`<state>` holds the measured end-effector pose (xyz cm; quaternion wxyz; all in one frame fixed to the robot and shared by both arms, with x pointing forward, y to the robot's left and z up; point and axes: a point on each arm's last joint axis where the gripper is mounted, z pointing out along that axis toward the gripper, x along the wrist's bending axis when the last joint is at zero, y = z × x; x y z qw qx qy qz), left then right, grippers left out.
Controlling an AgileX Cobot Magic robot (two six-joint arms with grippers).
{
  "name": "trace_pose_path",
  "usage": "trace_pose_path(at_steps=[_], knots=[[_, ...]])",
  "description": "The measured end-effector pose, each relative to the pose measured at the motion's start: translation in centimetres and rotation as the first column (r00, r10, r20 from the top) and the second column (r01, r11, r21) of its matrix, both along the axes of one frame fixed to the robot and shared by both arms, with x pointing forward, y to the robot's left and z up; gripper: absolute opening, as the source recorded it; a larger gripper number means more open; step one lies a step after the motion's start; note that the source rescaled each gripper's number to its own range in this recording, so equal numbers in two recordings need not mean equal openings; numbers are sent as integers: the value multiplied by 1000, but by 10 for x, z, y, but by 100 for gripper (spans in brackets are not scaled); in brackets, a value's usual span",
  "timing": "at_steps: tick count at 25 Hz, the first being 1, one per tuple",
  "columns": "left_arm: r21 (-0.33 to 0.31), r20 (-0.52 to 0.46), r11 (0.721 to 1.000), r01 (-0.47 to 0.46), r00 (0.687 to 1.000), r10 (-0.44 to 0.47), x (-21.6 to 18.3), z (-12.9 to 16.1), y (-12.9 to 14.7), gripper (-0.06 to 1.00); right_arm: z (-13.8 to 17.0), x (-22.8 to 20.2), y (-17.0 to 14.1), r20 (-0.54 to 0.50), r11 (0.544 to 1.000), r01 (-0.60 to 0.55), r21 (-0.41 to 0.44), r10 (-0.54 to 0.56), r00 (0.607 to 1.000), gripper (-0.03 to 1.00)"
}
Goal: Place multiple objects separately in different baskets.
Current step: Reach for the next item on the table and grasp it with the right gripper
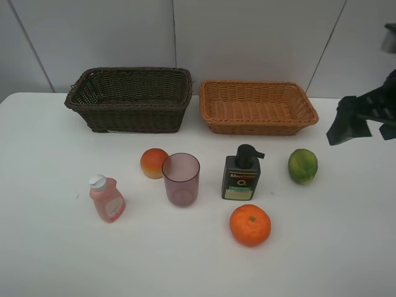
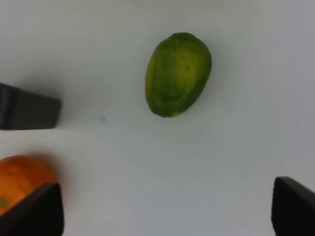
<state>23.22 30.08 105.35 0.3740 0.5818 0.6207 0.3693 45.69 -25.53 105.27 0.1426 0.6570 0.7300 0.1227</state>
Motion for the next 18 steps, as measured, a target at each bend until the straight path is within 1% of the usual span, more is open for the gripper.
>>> trace_pose_path(at_steps=[2,3,7,9,15,18], knots=[[0,1,1000,0,1000,0,0,0,0,100,-14,19,3,-46,1000,23,-18,-24,999,85],[0,1,1000,0,1000,0,0,0,0,100,-19,27,5,-54,999,32,-20,-33,998,85],[0,1,1000,0,1000,0,0,0,0,100,-40,59,13,-55,997,80,3,-80,995,95],[0,1,1000,0,1000,0,0,0,0,100,-53,71,16,-67,996,94,6,-93,993,98],[0,1,1000,0,1000,0,0,0,0,100,-89,92,22,-84,985,167,32,-164,983,98],[0,1,1000,0,1000,0,0,0,0,100,-102,98,21,-87,980,197,9,-196,977,99]])
